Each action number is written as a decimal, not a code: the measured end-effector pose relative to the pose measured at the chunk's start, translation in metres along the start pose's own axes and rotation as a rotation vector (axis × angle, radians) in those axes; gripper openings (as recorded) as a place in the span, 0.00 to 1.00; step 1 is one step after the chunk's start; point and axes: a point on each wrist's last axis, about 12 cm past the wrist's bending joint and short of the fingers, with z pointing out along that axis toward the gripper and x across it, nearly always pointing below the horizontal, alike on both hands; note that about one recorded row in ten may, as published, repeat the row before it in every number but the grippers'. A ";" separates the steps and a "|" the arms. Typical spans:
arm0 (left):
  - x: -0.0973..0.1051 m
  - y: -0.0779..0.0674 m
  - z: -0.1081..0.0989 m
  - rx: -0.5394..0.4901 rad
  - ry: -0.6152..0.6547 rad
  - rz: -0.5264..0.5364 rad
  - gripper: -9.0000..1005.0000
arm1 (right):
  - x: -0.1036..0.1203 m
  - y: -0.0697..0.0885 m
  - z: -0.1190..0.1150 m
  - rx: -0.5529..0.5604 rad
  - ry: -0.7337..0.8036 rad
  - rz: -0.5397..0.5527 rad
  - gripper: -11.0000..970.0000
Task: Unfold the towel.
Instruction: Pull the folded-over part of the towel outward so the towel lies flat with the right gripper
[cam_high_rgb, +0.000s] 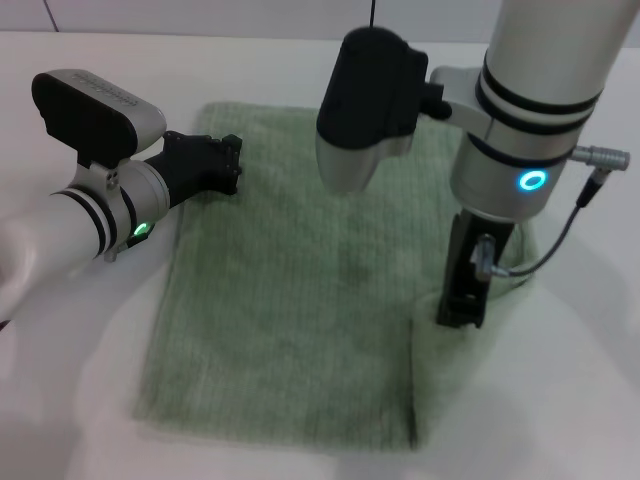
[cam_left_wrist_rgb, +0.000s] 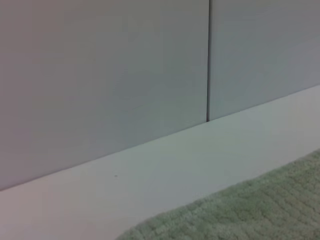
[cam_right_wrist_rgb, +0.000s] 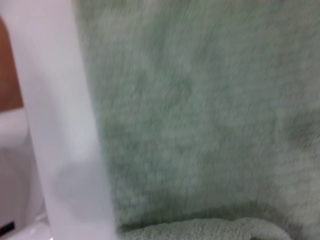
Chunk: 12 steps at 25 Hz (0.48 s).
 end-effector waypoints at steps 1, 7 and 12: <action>0.000 0.000 0.000 0.000 0.000 0.000 0.01 | 0.001 0.002 0.001 -0.002 0.014 -0.005 0.05; 0.000 0.000 0.000 -0.002 -0.002 -0.002 0.01 | -0.001 0.011 0.005 -0.006 0.089 -0.041 0.05; 0.000 0.000 0.000 -0.002 -0.004 -0.004 0.01 | -0.004 0.018 0.016 -0.038 0.168 -0.053 0.05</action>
